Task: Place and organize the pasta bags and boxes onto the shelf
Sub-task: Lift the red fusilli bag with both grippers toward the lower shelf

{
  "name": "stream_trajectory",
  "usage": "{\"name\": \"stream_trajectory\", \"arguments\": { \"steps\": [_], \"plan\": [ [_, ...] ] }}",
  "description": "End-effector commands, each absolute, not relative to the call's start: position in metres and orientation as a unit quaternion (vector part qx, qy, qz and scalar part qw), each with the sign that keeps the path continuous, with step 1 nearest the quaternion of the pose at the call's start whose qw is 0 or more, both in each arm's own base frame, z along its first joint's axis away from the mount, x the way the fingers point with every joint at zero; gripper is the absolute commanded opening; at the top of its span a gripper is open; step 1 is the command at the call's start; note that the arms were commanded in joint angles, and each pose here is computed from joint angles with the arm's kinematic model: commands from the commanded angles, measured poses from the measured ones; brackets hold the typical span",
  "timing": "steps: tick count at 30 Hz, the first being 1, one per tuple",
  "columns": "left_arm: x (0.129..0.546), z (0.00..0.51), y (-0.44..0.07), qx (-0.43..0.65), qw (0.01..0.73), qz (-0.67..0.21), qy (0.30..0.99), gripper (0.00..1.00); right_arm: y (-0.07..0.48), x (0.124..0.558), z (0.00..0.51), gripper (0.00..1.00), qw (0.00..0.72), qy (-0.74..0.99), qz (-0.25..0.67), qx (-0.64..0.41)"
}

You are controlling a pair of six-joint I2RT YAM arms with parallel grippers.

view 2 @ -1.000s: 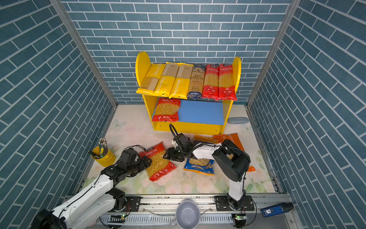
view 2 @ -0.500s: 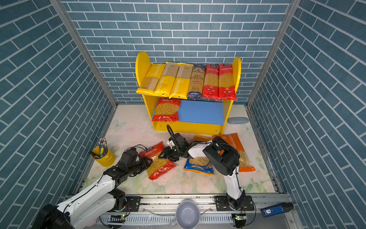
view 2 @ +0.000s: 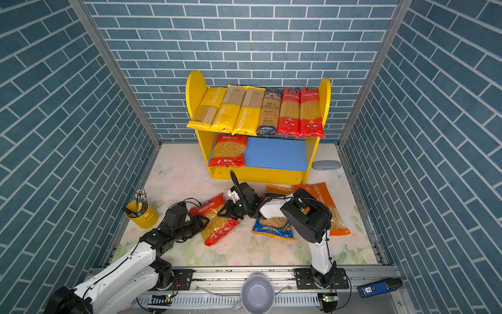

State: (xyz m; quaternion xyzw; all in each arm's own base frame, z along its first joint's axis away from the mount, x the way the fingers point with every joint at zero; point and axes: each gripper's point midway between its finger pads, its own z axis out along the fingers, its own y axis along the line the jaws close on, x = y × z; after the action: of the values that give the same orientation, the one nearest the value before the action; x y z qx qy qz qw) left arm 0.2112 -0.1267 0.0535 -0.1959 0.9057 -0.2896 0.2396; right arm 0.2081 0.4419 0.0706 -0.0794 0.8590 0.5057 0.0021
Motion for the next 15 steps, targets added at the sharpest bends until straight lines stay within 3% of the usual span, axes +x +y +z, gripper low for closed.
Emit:
{"name": "stream_trajectory", "arguments": {
  "steps": [1,7,15],
  "plan": [
    [0.213,0.074,-0.131,-0.179,0.251,-0.301,0.902,0.58,0.442,0.209,0.114,0.19,0.042,0.832,0.546,-0.090],
    [0.216,0.101,-0.129,-0.176,0.277,-0.309,0.893,0.64,0.423,0.206,0.140,0.15,0.081,0.821,0.559,-0.086],
    [0.230,0.143,-0.135,-0.155,0.310,-0.321,0.882,0.65,0.398,0.211,0.172,0.10,0.133,0.808,0.569,-0.080]
  ]
}}
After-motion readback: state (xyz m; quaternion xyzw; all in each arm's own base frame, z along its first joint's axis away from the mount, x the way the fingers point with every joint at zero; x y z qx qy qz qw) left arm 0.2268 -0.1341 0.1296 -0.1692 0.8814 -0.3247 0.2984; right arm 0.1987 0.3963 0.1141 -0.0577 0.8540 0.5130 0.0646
